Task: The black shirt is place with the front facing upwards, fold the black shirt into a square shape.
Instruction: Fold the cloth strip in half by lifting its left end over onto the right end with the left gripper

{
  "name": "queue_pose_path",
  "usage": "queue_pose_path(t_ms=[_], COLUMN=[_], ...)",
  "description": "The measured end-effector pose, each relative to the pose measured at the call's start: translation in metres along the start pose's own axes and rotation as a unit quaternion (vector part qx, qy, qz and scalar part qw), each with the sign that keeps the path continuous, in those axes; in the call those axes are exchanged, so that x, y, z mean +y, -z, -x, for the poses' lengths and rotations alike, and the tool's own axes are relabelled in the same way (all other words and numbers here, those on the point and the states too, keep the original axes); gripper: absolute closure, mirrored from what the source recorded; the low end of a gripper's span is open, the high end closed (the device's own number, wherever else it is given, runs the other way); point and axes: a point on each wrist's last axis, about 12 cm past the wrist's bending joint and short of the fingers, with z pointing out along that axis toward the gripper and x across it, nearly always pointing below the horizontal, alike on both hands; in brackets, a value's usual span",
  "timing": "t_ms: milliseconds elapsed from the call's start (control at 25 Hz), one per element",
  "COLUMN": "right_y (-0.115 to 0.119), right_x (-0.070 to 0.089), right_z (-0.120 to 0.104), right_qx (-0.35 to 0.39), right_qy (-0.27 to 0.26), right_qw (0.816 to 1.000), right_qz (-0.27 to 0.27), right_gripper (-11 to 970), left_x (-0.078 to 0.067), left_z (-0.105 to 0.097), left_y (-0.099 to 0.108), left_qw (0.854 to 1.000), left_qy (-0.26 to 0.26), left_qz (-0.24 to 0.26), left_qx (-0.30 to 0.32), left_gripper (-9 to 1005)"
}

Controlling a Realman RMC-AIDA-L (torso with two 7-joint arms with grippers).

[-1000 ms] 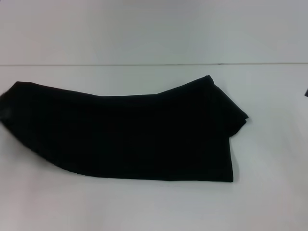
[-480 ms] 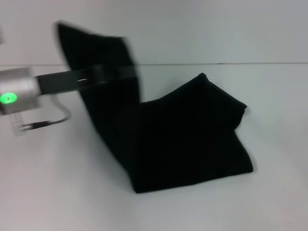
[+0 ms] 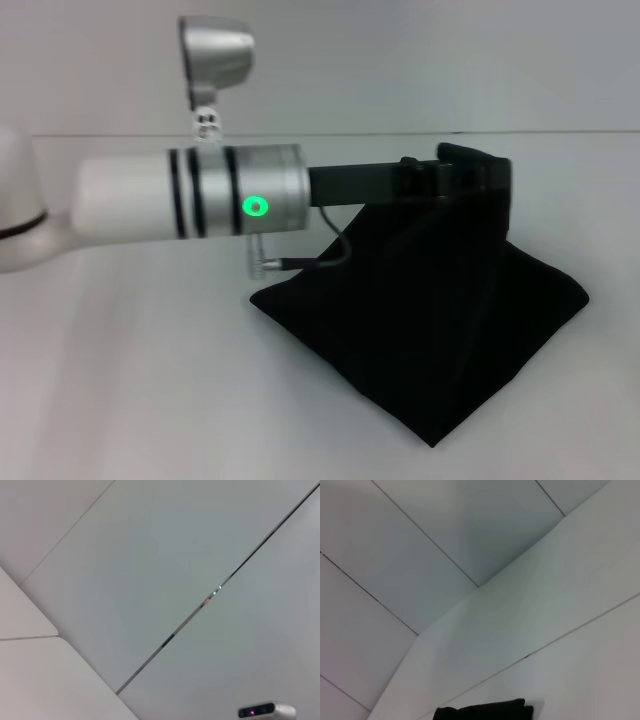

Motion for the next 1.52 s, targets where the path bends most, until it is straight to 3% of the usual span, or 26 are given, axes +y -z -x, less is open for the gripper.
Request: queue_pose_path(t_ms=[120,280,480,840,1040,1160,1520], right_y=[0.000,-0.010,-0.040,-0.112,-0.150,-0.168,-0.190], right_x=[0.000,0.003,0.015,0.045,0.062,0.072,0.097], right_z=[-0.002,-0.002,-0.002,-0.021,-0.043,-0.059,-0.090], right_qx=[0.002,0.012,0.055,0.149,0.177,0.197,0.262], right_qy=[0.000,0.007,0.026,0.120,0.177,0.180,0.179], right_qw=[1.000,1.000,0.998,0.980,0.967,0.962,0.943], right_qz=[0.000,0.008,0.033,0.050,0.042,0.057,0.100], right_gripper=[183,183,184,183,425,566,767], left_x=[0.002,0.003,0.002,-0.001,-0.002,-0.002,0.000], left_z=[-0.002,0.004,0.007,0.003,0.000,0.000,0.001], left_y=[-0.011,0.001,0.028,0.068,0.079,0.084,0.093], left_qw=[1.000,0.999,0.997,0.992,0.990,0.989,0.988], left_qy=[-0.001,-0.004,-0.005,-0.007,-0.004,-0.004,-0.009], left_qz=[0.004,0.006,0.008,0.018,0.014,0.015,0.022], left_qx=[-0.014,-0.044,-0.083,-0.125,-0.140,-0.146,-0.149], left_gripper=[993,993,993,993,993,993,993])
